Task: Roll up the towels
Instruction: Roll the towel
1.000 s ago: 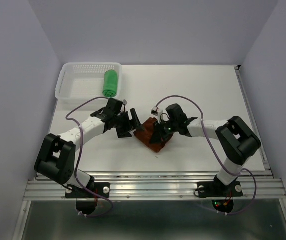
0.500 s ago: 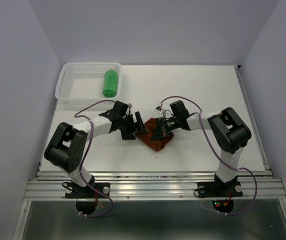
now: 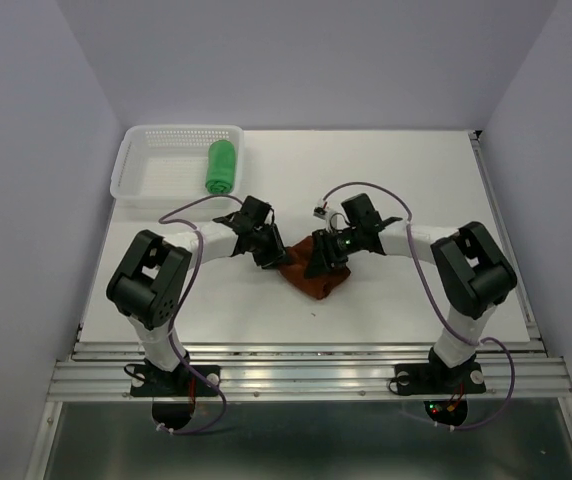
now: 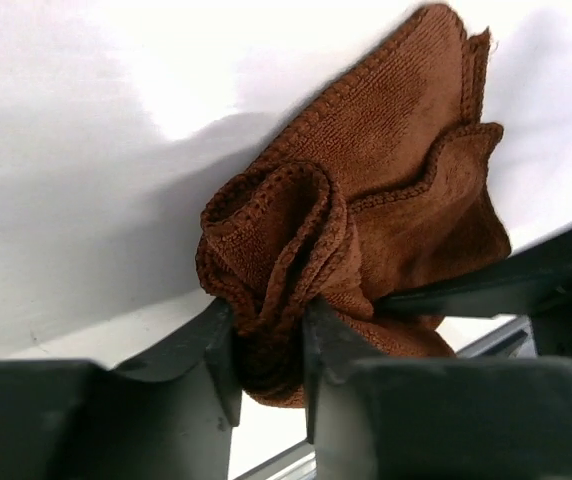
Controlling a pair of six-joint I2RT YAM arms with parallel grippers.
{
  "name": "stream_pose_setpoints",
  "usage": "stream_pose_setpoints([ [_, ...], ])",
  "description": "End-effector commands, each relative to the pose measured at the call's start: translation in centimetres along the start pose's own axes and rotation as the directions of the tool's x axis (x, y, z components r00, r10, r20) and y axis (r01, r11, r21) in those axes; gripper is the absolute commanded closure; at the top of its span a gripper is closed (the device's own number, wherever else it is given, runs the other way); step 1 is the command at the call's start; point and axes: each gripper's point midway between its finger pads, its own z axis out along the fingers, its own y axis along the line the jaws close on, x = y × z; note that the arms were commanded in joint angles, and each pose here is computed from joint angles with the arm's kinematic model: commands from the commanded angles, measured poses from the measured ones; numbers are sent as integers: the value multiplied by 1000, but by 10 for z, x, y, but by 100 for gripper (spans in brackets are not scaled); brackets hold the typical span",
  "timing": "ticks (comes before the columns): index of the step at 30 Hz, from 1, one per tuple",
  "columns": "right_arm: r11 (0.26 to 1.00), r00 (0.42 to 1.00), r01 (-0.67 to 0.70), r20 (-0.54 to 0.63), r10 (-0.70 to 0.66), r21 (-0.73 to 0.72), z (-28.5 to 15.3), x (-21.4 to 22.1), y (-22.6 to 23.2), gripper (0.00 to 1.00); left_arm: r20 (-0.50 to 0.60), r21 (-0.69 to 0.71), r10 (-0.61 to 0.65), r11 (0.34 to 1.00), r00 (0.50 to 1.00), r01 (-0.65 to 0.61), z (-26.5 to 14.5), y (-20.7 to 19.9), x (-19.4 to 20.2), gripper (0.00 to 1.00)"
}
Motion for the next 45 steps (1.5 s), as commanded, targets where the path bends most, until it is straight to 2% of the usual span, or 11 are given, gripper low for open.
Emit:
stream_pose_setpoints([
  [1, 968, 979, 198, 25, -204, 157, -17, -10, 13, 44, 41, -140, 30, 990, 999, -24, 1, 17, -8, 75],
  [7, 843, 896, 390, 56, -440, 371, -34, -28, 48, 25, 24, -169, 52, 984, 998, -47, -7, 12, -8, 86],
  [8, 804, 865, 431, 66, -497, 409, -32, -31, 56, 0, 13, -189, 57, 980, 998, -54, -9, 13, -6, 86],
  [19, 558, 693, 591, -13, -721, 582, -15, -14, 75, 0, -77, -228, 64, 970, 995, -80, -25, 15, 9, 89],
  [26, 327, 584, 681, -216, -783, 655, 0, 6, 60, 0, -124, -237, 47, 969, 991, -76, -30, 15, 17, 88],
  [33, 218, 516, 738, -326, -792, 638, 19, 23, 55, 0, -143, -266, 33, 961, 989, -71, -30, 17, 18, 88],
  [40, 129, 522, 729, -425, -739, 672, 20, 28, 32, 18, -134, -272, 28, 960, 991, -64, -37, 14, 15, 82],
  [41, 126, 528, 721, -423, -736, 681, 21, 30, 32, 24, -139, -274, 29, 960, 990, -66, -36, 14, 16, 82],
  [42, 124, 533, 722, -433, -727, 681, 22, 32, 28, 47, -145, -267, 27, 961, 989, -65, -36, 12, 17, 82],
  [43, 123, 551, 701, -425, -718, 703, 20, 32, 25, 58, -144, -260, 27, 963, 989, -64, -37, 11, 17, 82],
  [45, 119, 569, 680, -418, -708, 723, 18, 32, 21, 66, -138, -249, 30, 966, 990, -64, -39, 8, 16, 82],
])
